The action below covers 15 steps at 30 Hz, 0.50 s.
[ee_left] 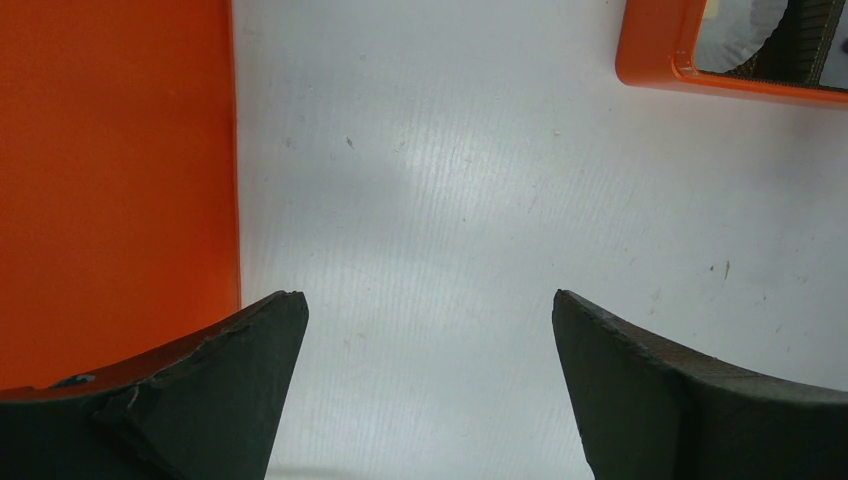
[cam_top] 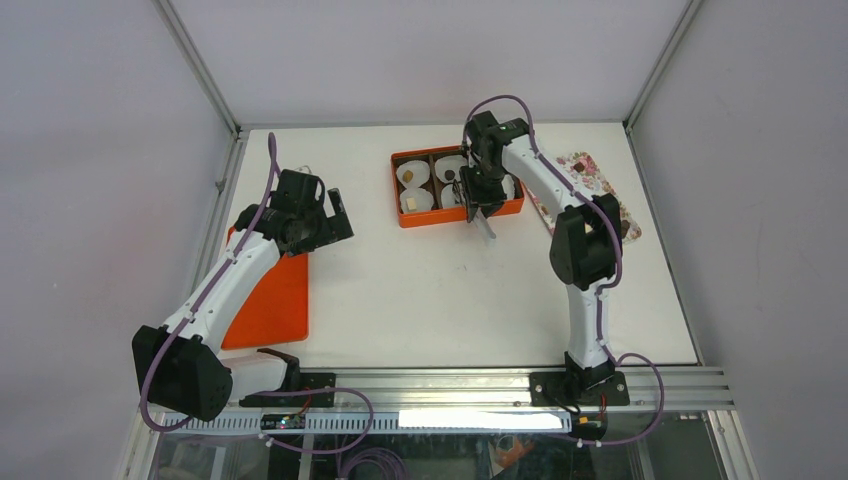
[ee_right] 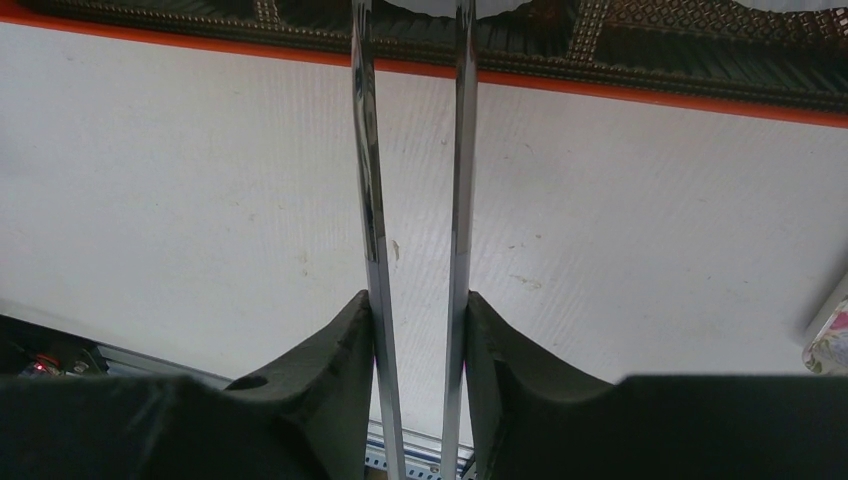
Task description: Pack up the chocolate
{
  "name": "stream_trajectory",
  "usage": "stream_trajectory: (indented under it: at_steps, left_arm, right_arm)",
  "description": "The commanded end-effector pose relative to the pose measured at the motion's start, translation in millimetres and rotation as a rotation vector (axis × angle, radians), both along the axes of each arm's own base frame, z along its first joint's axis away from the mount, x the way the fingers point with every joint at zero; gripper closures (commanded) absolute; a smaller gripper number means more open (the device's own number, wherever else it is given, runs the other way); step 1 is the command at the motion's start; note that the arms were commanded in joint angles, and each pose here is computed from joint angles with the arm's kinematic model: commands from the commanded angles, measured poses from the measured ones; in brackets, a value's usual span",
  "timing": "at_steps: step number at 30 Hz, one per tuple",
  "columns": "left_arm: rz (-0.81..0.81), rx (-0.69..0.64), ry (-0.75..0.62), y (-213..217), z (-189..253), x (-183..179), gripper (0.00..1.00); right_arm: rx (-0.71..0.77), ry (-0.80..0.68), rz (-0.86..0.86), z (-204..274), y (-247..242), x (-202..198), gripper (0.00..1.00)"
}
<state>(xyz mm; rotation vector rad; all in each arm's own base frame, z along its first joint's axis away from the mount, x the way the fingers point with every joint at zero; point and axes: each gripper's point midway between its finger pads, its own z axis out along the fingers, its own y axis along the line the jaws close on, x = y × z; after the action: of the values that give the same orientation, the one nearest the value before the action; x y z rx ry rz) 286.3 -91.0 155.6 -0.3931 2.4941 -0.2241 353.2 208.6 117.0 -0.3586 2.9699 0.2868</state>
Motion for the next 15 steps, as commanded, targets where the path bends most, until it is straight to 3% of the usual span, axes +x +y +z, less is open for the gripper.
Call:
stream_trajectory:
  at_steps: [1,10,15]
  left_arm:
    - [0.003,0.012,-0.053,5,12,5,0.01]
    - [0.004,0.013,-0.053,6,13,3,0.01]
    - [0.005,0.014,-0.055,6,14,4,0.01]
  right_arm:
    - [0.022,-0.064,0.005,19,4,11,0.63]
    - [0.008,-0.08,0.003,25,1,11,0.62]
    - [0.007,-0.163,-0.018,54,-10,18,0.62]
